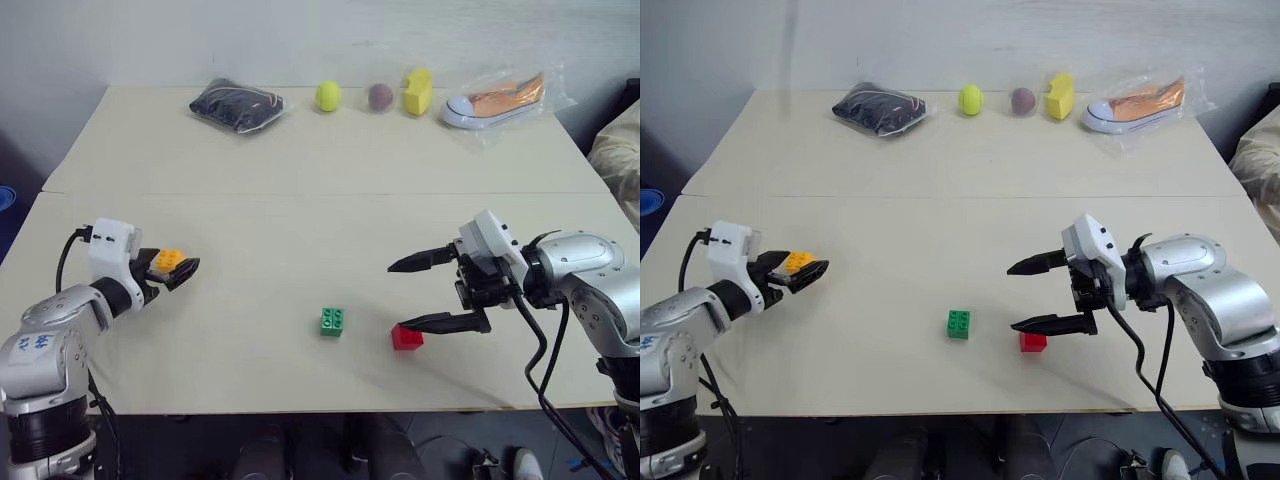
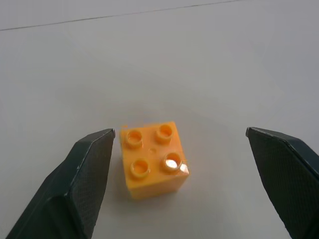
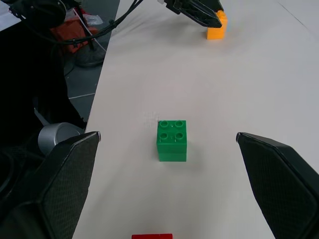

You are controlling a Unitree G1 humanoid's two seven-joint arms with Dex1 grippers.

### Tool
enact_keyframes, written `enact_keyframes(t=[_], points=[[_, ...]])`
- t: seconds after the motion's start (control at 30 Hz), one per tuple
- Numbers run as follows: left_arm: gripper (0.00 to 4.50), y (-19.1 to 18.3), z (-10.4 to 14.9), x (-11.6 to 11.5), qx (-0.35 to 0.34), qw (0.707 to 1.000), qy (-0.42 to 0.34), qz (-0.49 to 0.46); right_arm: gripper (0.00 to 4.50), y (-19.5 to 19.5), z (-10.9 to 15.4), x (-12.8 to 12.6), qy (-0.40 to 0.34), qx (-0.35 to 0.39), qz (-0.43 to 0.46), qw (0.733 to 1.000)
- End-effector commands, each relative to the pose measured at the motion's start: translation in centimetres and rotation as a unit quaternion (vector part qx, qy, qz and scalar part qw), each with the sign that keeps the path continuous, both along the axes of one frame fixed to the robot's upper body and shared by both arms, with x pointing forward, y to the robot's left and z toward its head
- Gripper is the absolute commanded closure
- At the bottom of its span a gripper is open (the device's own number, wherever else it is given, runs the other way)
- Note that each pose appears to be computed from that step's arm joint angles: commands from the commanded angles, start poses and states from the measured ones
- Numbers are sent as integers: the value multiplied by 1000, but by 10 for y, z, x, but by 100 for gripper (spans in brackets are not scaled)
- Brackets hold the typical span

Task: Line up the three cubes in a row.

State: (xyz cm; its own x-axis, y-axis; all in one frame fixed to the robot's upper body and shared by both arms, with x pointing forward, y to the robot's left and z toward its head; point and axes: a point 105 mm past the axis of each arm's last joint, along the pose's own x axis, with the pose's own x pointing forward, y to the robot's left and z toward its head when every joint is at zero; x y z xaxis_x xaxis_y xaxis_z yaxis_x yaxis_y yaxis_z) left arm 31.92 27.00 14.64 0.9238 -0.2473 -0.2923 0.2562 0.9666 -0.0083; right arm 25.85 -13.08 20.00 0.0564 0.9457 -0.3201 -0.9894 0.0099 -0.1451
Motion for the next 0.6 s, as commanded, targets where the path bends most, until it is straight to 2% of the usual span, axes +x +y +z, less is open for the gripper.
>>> enact_keyframes(t=[0.03,0.13,0.4,0.53,0.6], points=[[6,2,3,8,8,1000,-6,7,0,0,8,-4,-31,2,0,1000],[62,-1,1,11,7,1000,-2,6,0,0,9,-4,-32,3,-4,999],[299,0,1,15,4,1000,10,10,0,1,9,-4,-32,8,-14,999],[298,1,3,12,14,1000,17,-10,0,2,7,-5,-31,8,-15,999],[298,-19,10,3,20,994,13,-103,0,1,7,-5,-30,7,-16,999]])
